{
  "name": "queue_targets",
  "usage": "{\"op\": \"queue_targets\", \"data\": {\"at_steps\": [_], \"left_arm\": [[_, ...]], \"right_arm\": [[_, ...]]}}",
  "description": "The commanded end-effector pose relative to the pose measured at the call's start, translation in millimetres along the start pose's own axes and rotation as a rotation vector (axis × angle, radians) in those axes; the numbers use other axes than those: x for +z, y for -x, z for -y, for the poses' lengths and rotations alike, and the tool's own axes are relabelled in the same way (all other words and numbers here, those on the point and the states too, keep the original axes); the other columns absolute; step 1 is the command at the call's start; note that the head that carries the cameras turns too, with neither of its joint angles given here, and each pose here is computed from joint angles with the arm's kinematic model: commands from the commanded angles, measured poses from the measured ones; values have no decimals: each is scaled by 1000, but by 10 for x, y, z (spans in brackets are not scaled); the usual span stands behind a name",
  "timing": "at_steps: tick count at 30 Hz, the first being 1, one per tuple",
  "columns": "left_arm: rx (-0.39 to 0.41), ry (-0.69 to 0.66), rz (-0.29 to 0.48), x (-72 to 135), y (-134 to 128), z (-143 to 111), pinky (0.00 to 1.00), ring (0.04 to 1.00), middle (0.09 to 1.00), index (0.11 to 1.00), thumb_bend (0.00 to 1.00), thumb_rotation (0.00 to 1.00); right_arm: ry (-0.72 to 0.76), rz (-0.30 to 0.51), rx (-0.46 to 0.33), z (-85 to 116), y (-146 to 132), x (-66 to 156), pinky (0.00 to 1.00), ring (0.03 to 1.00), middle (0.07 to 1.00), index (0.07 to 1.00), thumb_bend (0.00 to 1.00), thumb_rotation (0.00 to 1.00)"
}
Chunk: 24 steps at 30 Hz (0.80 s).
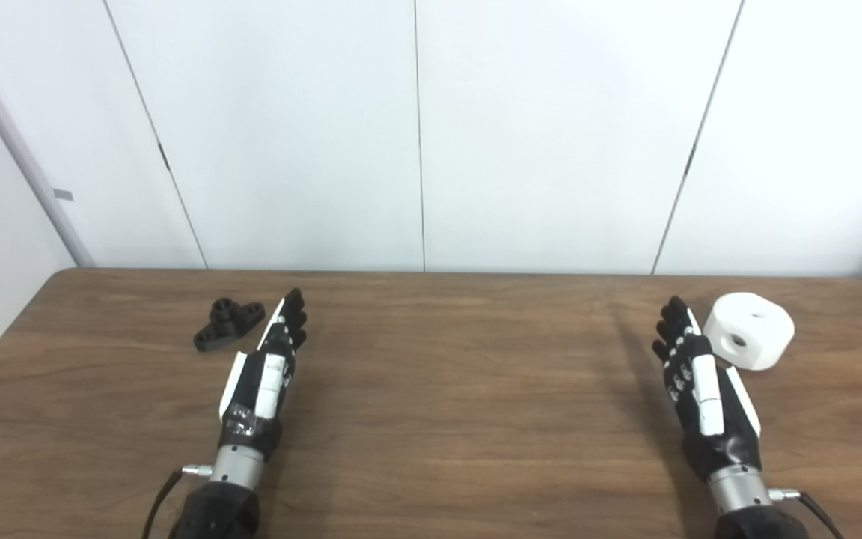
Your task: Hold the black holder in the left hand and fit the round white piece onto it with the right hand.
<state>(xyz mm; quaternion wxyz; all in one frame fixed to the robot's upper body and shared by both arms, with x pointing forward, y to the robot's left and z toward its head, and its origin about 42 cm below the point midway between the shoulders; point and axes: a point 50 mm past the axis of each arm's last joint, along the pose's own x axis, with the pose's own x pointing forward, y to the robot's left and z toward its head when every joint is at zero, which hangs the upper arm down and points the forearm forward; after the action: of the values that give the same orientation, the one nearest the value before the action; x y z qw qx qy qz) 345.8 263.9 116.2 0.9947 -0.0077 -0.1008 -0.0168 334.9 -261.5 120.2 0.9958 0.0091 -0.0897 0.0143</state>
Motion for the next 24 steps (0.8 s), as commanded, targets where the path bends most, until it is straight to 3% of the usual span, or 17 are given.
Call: {"op": "queue_targets", "data": {"at_steps": [1,8,24], "left_arm": [[12,18,-70,-223,162,1,999,1000,1000,1000,860,927],[9,23,-72,-254,169,-2,1000,1000,1000,1000,865,920],[14,19,-76,-254,213,-14,974,1000,1000,1000,785,917]], "right_arm": [[-20,-29,2,-27,103,-155,1000,1000,1000,1000,562,1000],[-37,-40,-2,-40,113,-173,1000,1000,1000,1000,521,1000],[-14,-40,-10,-41,150,-174,1000,1000,1000,1000,566,1000]]}}
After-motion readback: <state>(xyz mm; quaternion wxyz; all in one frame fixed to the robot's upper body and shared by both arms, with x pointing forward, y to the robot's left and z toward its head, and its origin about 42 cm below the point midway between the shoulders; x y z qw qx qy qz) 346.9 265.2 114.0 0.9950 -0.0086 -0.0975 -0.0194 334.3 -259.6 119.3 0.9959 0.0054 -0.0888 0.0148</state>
